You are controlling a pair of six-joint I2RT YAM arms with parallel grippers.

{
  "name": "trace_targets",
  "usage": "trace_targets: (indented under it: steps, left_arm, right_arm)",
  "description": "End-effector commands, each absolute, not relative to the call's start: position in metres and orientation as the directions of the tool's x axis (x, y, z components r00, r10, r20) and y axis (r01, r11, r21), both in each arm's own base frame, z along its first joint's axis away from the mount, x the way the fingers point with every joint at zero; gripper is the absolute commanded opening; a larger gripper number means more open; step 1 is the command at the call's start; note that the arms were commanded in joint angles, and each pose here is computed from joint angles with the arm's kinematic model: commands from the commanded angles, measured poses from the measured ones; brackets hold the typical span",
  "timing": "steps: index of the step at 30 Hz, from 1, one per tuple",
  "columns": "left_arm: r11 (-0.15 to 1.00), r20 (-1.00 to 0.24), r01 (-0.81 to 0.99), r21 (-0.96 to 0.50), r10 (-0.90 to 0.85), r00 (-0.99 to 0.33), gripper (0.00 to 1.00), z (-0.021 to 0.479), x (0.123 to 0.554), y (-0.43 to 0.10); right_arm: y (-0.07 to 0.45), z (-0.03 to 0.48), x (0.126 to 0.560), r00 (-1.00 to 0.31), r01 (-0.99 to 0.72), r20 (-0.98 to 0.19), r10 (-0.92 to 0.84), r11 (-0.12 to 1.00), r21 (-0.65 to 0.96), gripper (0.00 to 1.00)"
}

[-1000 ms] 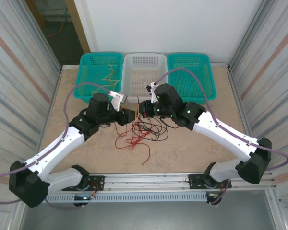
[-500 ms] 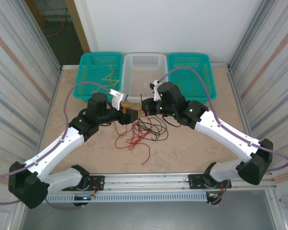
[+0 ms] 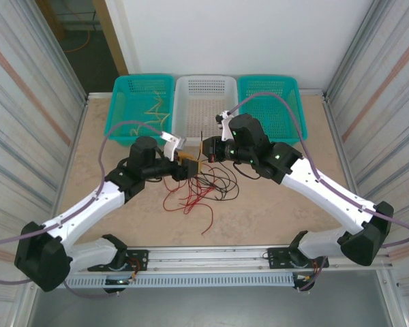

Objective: Untangle the cables

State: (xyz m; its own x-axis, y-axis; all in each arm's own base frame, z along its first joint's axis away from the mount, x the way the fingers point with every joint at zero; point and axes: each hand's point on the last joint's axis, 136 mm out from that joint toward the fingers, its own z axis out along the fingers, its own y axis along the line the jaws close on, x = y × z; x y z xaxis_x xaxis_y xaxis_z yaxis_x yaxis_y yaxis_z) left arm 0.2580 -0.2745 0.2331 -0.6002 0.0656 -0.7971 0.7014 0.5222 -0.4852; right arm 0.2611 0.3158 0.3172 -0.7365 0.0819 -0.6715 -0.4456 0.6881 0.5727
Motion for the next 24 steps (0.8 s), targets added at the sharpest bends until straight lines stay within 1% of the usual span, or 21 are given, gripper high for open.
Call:
trace_targets:
  steps: [1,2,4,6,7,9,10,11,12,13,14,17,19,21,24]
  left_arm:
    - [0.463,-0.824,0.748,-0.476,0.061,-0.563,0.35,0.257,0.259,-0.288]
    - [0.469,-0.823,0.743,-0.477,0.058,-0.565,0.23,0.260,0.261,-0.288]
    - [0.485,-0.826,0.732,-0.479,0.035,-0.563,0.08,0.270,0.264,-0.286]
    - [0.510,-0.835,0.720,-0.470,0.007,-0.551,0.03,0.281,0.268,-0.282]
    - [0.529,-0.840,0.710,-0.465,-0.011,-0.542,0.00,0.288,0.271,-0.279]
    - [0.546,-0.848,0.700,-0.461,-0.037,-0.529,0.00,0.302,0.273,-0.275]
    - [0.540,-0.854,0.706,-0.459,-0.048,-0.518,0.00,0.312,0.272,-0.274]
    - [0.536,-0.856,0.706,-0.462,-0.063,-0.513,0.00,0.322,0.271,-0.273]
    - [0.532,-0.858,0.707,-0.466,-0.078,-0.507,0.00,0.332,0.271,-0.272]
    - [0.525,-0.859,0.707,-0.474,-0.097,-0.503,0.00,0.343,0.269,-0.272]
    - [0.517,-0.858,0.707,-0.482,-0.115,-0.501,0.00,0.353,0.268,-0.271]
    - [0.487,-0.841,0.697,-0.527,-0.184,-0.508,0.00,0.392,0.265,-0.268]
    - [0.450,-0.834,0.708,-0.545,-0.207,-0.511,0.00,0.418,0.259,-0.269]
    - [0.428,-0.827,0.710,-0.559,-0.226,-0.514,0.00,0.435,0.257,-0.269]
    - [0.379,-0.813,0.719,-0.582,-0.251,-0.526,0.00,0.454,0.252,-0.272]
  right_arm:
    - [0.311,0.346,0.256,-0.705,-0.478,-0.700,0.112,0.654,0.586,0.00]
    - [0.310,0.346,0.257,-0.705,-0.475,-0.700,0.114,0.657,0.585,0.00]
    - [0.309,0.345,0.257,-0.705,-0.472,-0.700,0.115,0.660,0.584,0.00]
    - [0.308,0.344,0.258,-0.705,-0.468,-0.699,0.118,0.663,0.584,0.00]
    - [0.306,0.344,0.258,-0.702,-0.464,-0.701,0.122,0.668,0.582,0.02]
    - [0.301,0.342,0.261,-0.701,-0.449,-0.700,0.136,0.679,0.581,0.11]
    - [0.297,0.341,0.263,-0.701,-0.440,-0.698,0.145,0.682,0.584,0.19]
    - [0.294,0.342,0.263,-0.698,-0.437,-0.700,0.154,0.683,0.585,0.30]
    - [0.291,0.341,0.264,-0.697,-0.433,-0.700,0.157,0.686,0.585,0.40]
    - [0.290,0.342,0.262,-0.694,-0.441,-0.703,0.155,0.681,0.585,0.46]
    - [0.289,0.342,0.260,-0.687,-0.455,-0.712,0.145,0.678,0.578,0.49]
    - [0.290,0.341,0.249,-0.655,-0.520,-0.747,0.113,0.650,0.554,0.53]
    - [0.291,0.340,0.242,-0.634,-0.551,-0.765,0.110,0.630,0.547,0.61]
    - [0.293,0.339,0.237,-0.625,-0.573,-0.773,0.106,0.611,0.547,0.66]
    - [0.296,0.336,0.238,-0.615,-0.581,-0.783,0.093,0.618,0.529,0.68]
